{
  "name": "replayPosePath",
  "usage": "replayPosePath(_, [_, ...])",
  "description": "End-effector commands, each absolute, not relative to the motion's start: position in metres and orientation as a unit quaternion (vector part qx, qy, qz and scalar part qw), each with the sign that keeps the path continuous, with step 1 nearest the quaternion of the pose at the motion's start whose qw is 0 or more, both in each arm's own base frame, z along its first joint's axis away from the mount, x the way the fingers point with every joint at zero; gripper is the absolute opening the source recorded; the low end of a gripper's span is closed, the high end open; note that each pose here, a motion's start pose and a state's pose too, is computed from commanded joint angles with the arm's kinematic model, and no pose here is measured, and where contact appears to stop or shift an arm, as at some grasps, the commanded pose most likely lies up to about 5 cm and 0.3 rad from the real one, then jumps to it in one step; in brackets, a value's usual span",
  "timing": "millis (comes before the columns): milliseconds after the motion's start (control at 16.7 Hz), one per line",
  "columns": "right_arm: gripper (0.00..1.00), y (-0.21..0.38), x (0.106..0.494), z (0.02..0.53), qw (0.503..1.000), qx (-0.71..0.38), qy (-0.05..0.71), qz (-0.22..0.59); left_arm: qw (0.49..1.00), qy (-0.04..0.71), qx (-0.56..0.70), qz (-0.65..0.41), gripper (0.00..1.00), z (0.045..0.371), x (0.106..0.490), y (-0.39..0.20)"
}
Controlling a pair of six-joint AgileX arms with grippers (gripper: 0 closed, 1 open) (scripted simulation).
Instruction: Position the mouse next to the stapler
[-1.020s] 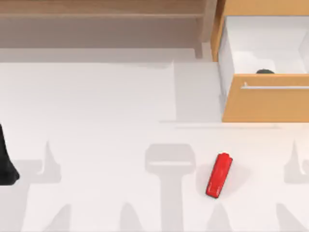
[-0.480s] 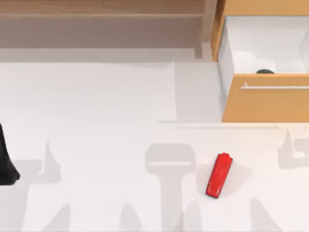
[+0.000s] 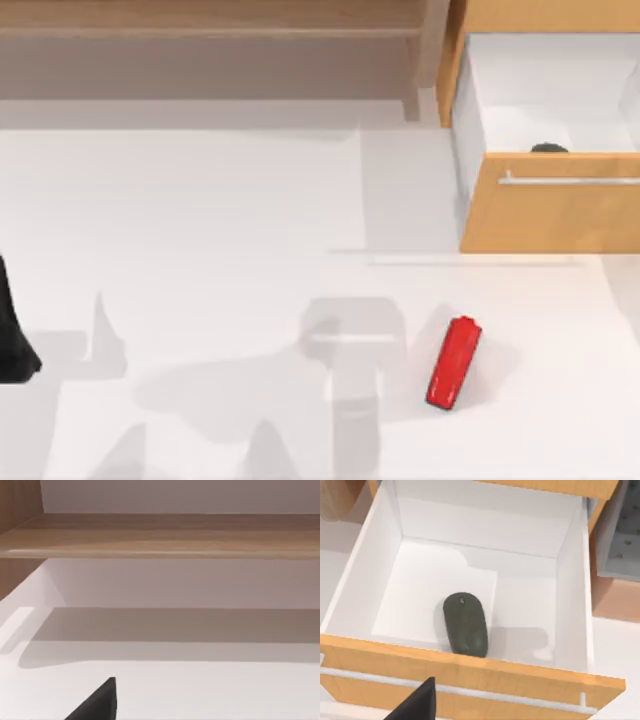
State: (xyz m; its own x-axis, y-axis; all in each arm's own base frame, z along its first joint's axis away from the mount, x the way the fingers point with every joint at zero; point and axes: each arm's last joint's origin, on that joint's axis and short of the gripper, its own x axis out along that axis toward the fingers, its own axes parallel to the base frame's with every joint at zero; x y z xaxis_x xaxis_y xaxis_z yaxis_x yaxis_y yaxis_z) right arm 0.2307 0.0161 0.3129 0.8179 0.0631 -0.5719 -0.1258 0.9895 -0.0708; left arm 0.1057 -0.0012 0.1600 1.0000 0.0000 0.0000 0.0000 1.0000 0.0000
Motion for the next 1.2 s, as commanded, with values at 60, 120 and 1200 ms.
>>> replayPosePath(60, [1.0,0.019,0.252,0.317,0.942,-0.058,0.327,0.055,1.0,0.0,0.0,0.0,1.0,0.16,0.106,-0.001])
replayPosePath(120, [1.0,0.022,0.274,0.318,0.931,-0.063,0.355,0.06,1.0,0.0,0.0,0.0,1.0,0.16,0.106,-0.001])
replayPosePath(1200, [1.0,0.065,0.483,0.165,0.732,-0.11,0.661,0.124,1.0,0.0,0.0,0.0,1.0,0.16,0.106,-0.001])
